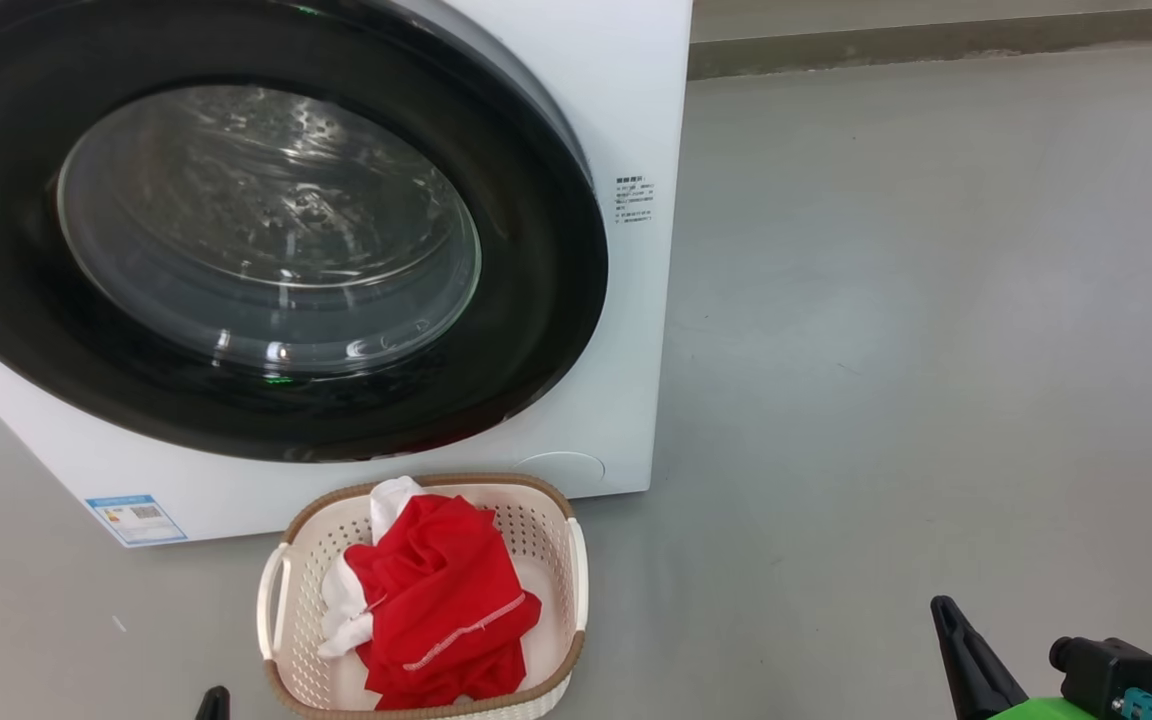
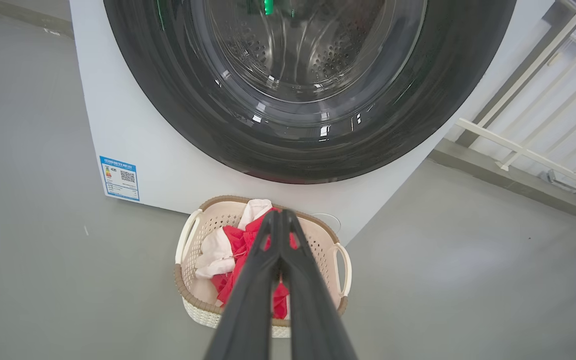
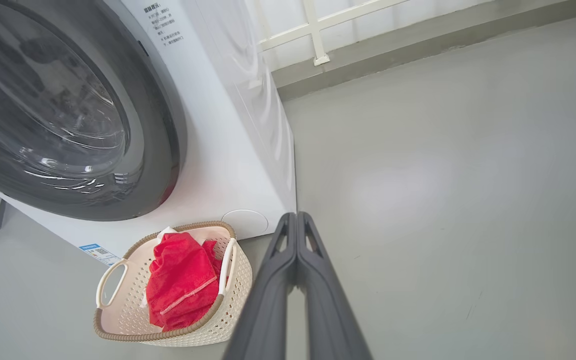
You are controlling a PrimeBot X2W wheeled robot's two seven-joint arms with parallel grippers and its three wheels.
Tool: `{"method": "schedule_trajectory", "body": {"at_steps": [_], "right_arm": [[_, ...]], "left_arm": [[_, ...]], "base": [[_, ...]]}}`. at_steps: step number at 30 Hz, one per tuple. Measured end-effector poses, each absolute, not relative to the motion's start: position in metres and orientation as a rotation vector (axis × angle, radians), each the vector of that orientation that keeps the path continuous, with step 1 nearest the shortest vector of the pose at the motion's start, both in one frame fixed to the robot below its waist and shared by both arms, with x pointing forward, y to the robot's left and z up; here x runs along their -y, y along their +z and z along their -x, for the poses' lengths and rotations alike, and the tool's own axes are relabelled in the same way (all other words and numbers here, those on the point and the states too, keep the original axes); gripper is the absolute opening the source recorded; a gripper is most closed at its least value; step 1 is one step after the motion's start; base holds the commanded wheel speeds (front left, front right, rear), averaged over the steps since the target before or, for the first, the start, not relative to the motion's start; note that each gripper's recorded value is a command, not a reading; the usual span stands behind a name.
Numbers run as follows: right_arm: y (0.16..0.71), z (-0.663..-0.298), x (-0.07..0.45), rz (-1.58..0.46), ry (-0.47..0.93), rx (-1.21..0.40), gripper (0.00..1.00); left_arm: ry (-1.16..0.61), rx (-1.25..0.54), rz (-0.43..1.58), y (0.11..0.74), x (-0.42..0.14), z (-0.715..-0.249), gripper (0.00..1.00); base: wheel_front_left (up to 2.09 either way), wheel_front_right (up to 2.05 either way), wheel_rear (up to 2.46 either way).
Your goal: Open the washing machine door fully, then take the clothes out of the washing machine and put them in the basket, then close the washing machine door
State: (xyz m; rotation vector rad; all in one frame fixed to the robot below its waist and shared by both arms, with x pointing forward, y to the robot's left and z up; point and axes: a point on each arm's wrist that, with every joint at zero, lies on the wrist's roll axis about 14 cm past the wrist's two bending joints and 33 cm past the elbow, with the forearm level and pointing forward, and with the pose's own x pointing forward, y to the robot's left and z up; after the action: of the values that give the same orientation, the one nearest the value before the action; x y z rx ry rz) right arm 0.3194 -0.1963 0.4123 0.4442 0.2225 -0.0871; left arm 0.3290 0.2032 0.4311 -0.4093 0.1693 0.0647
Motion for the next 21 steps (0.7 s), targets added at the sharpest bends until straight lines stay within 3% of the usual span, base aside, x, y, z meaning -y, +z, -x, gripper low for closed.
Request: {"method": "schedule_trajectory", "body": {"at_steps": [21], "right_arm": [[0.4189, -0.3279, 0.2033, -0.654, -0.142, -0.207, 0.00]], "left_arm": [[0.111, -0.169, 0.629, 0.4336, -0.2061, -0.3349, 0.00]], "base": [[0.00, 0.00, 0.00]]}}
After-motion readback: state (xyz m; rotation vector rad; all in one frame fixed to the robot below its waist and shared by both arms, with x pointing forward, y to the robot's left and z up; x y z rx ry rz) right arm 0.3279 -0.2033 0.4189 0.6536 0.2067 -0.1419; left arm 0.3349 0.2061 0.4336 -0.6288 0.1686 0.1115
